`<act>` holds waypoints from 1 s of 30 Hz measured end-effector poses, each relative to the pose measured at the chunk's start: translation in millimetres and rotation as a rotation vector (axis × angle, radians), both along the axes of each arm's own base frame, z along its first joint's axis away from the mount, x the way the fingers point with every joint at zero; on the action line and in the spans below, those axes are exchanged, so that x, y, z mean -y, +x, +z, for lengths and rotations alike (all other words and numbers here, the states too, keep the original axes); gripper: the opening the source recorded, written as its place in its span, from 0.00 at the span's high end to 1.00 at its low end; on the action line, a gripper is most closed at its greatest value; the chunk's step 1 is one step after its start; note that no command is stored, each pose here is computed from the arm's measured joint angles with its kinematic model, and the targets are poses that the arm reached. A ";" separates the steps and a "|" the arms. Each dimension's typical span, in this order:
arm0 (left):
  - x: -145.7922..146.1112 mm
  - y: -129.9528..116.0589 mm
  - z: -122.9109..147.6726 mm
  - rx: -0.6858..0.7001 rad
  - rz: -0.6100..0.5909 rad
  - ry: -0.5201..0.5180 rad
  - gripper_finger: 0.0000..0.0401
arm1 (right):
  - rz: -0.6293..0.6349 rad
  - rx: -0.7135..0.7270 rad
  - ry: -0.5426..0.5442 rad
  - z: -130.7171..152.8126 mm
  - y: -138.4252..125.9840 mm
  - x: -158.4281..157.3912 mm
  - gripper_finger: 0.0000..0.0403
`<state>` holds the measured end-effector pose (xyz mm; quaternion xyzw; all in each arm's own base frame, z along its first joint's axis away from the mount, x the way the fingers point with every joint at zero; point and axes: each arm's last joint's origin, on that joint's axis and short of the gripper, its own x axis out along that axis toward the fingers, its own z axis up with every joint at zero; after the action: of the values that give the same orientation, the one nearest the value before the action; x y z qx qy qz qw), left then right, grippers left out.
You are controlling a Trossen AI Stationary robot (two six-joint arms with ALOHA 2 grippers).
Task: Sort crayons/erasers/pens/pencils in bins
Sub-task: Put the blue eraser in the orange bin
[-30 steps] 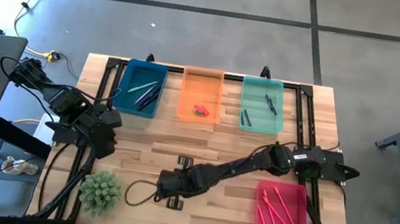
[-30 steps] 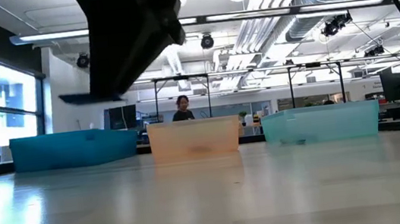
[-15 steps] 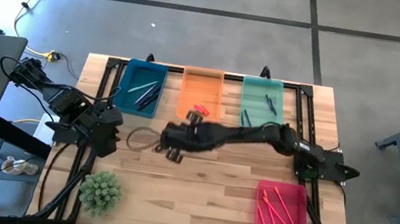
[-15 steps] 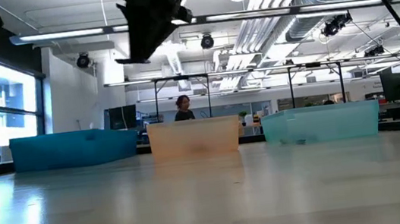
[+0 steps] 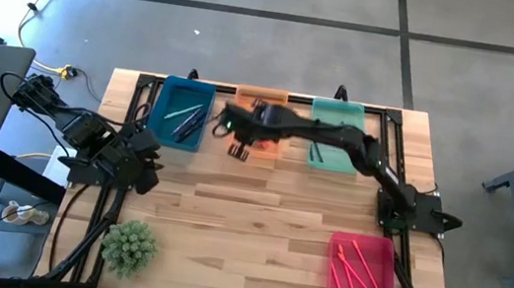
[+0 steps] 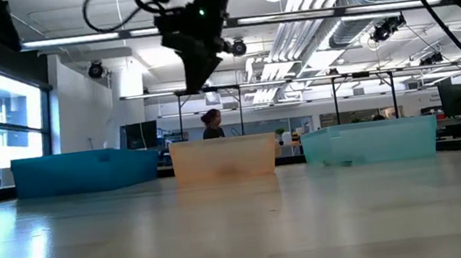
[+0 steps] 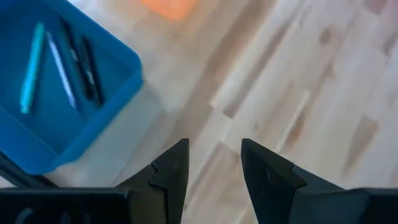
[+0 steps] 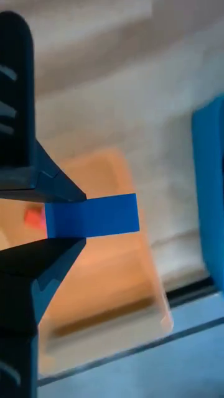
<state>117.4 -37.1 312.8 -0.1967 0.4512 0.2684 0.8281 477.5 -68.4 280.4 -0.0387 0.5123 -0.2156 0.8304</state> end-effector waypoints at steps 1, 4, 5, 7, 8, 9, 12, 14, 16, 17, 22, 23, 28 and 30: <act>-0.6 0.1 0.3 0.011 0.016 0.016 0.67 | -0.007 -0.006 0.005 -0.2 -1.8 10.2 0.81; -2.4 0.8 1.4 0.046 0.049 0.077 0.67 | -0.017 -0.014 0.063 -1.3 -8.8 44.1 0.81; -2.9 1.6 2.0 0.064 0.059 0.099 0.67 | -0.020 -0.010 0.089 -1.7 -11.4 54.7 0.81; -3.8 3.4 3.6 0.105 0.083 0.146 0.67 | -0.038 0.001 0.131 -1.9 -17.2 75.6 0.81; -4.5 3.7 4.2 0.120 0.095 0.172 0.67 | -0.053 0.006 0.146 -2.0 -20.6 85.9 0.81; -5.2 4.0 4.9 0.135 0.108 0.198 0.67 | -0.065 0.011 0.163 -2.2 -23.9 95.6 0.81; -8.3 6.0 7.1 0.182 0.154 0.266 0.67 | -0.094 0.039 0.235 -2.4 -34.7 123.0 0.81; -11.6 7.8 8.2 0.204 0.193 0.291 0.67 | -0.108 0.055 0.280 -5.6 -39.5 137.2 0.81; -16.2 9.7 9.1 0.218 0.238 0.304 0.67 | -0.124 0.054 0.313 -10.7 -43.4 148.3 0.81; -18.9 9.9 9.2 0.215 0.258 0.306 0.67 | -0.128 0.051 0.324 -14.9 -43.7 152.5 0.81; -33.3 16.0 10.4 0.192 0.304 0.290 0.67 | -0.126 0.003 0.347 -40.0 -40.8 164.3 0.81; -36.1 18.3 11.4 0.195 0.299 0.290 0.67 | -0.114 -0.009 0.350 -44.8 -39.7 164.8 0.81; -52.4 30.1 18.3 0.234 0.272 0.304 0.67 | -0.057 -0.034 0.377 -59.7 -34.4 163.9 0.81; -59.1 33.1 21.0 0.252 0.270 0.308 0.67 | -0.054 -0.045 0.381 -66.9 -31.9 163.6 0.81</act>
<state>150.4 21.9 333.9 -0.1587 0.2674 0.4157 0.8547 445.6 -232.0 213.5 0.1283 0.5631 -0.1358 0.8050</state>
